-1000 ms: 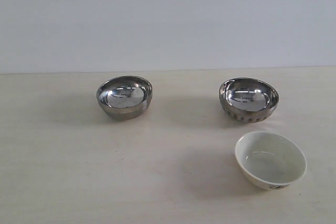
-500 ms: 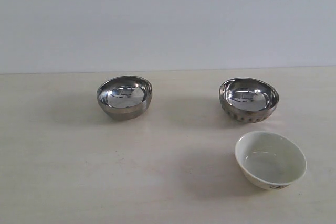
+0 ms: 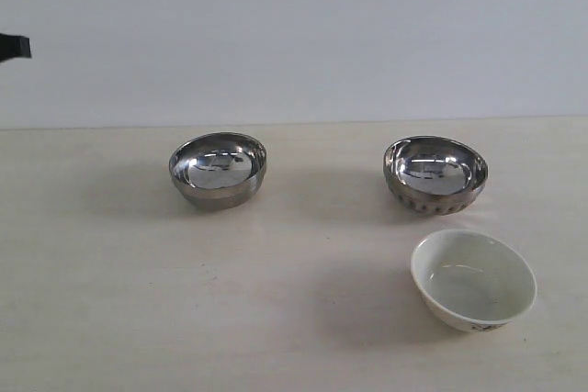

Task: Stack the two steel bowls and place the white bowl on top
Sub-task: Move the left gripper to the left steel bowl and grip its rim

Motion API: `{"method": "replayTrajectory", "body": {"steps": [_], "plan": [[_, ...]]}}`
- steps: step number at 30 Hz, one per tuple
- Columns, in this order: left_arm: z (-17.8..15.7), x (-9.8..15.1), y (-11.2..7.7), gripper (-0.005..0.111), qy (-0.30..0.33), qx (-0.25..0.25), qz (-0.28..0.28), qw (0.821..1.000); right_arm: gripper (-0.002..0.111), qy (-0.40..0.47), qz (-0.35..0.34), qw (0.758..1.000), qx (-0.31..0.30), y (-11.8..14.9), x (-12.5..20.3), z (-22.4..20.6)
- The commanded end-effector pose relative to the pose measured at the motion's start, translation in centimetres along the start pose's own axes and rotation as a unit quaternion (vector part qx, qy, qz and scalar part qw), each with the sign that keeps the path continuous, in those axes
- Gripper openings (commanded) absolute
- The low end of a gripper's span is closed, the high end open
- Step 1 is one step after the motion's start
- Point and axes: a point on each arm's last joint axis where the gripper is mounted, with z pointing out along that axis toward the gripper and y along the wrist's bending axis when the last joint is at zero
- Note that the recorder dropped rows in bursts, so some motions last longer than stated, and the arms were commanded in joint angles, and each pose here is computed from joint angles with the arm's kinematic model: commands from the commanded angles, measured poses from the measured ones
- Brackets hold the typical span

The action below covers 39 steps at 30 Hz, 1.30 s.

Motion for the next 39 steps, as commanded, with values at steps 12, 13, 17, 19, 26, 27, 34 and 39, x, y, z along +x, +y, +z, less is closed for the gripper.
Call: {"method": "replayTrajectory", "body": {"steps": [12, 13, 17, 19, 26, 27, 34, 39], "plan": [[9.2, 2.9, -8.0, 0.004, 0.27, 0.177, 0.017, 0.946, 0.0, -0.004, -0.003, 1.0, 0.002, 0.0, -0.1, 0.0], [9.4, 2.7, -8.7, 0.004, 0.262, 0.199, 0.015, 0.944, 0.0, -0.004, -0.003, 1.0, 0.002, 0.0, -0.1, 0.0], [9.8, 2.6, -11.3, 0.007, 0.22, 0.261, 0.014, 0.94, 0.0, -0.004, -0.003, 1.0, 0.002, 0.0, -0.1, 0.0], [10.0, 3.0, -12.6, 0.02, 0.212, 0.279, 0.012, 0.937, 0.0, -0.004, -0.003, 1.0, 0.002, 0.0, -0.1, 0.0], [10.4, 3.6, -14.3, 0.08, 0.209, 0.278, 0.009, 0.938, 0.0, -0.004, -0.003, 1.0, 0.002, 0.0, -0.1, 0.0], [10.4, 3.7, -14.1, 0.079, 0.21, 0.276, 0.013, 0.938, 0.0, -0.004, -0.003, 1.0, 0.002, 0.0, -0.1, 0.0], [12.2, 6.1, -14.0, 0.074, 0.239, 0.26, 0.022, 0.935, 0.0, -0.004, -0.003, 1.0, 0.002, 0.0, -0.1, 0.0], [13.9, 8.2, -14.1, 0.074, 0.25, 0.245, 0.007, 0.937, 0.0, -0.004, -0.003, 1.0, 0.002, 0.0, -0.1, 0.0]]}}
